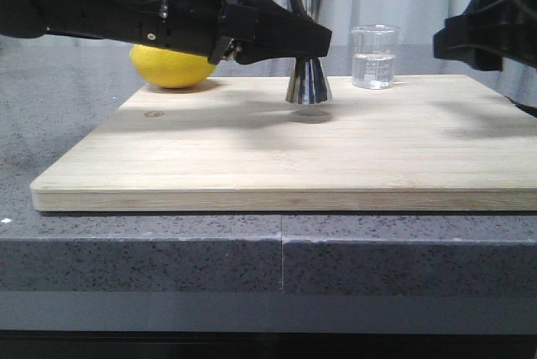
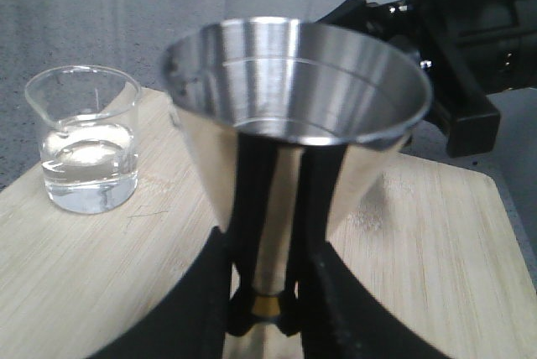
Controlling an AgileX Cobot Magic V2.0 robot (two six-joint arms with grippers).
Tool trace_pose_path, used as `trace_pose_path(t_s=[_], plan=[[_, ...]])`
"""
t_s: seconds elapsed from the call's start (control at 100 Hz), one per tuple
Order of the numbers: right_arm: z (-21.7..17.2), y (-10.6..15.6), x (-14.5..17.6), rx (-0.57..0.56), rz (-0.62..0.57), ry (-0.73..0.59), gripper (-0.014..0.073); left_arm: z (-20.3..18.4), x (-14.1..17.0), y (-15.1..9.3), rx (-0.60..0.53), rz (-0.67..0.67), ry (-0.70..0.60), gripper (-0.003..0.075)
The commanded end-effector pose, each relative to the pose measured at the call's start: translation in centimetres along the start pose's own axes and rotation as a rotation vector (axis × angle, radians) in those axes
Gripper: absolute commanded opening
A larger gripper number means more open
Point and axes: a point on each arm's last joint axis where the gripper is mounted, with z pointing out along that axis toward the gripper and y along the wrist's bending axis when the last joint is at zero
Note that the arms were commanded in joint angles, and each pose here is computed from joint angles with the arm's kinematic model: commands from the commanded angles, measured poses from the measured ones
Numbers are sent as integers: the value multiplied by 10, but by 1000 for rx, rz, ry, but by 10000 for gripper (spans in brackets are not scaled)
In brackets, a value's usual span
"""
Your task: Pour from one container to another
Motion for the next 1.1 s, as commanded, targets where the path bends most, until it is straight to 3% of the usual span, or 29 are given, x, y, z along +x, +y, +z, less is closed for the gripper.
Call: trace_pose_path(t_s=[0.0, 0.26, 0.48, 1.09], plan=[[4, 2, -18, -30, -18, -179, 401, -4, -38, -12, 62, 40, -99, -21], [17, 6, -5, -87, -15, -222, 407, -4, -46, -12, 75, 51, -118, -21], [29, 7, -8, -112, -8, -241, 501, -4, -45, -13, 81, 53, -116, -21], [64, 13, -8, -152, -19, -225, 503, -4, -45, -13, 88, 55, -109, -21]])
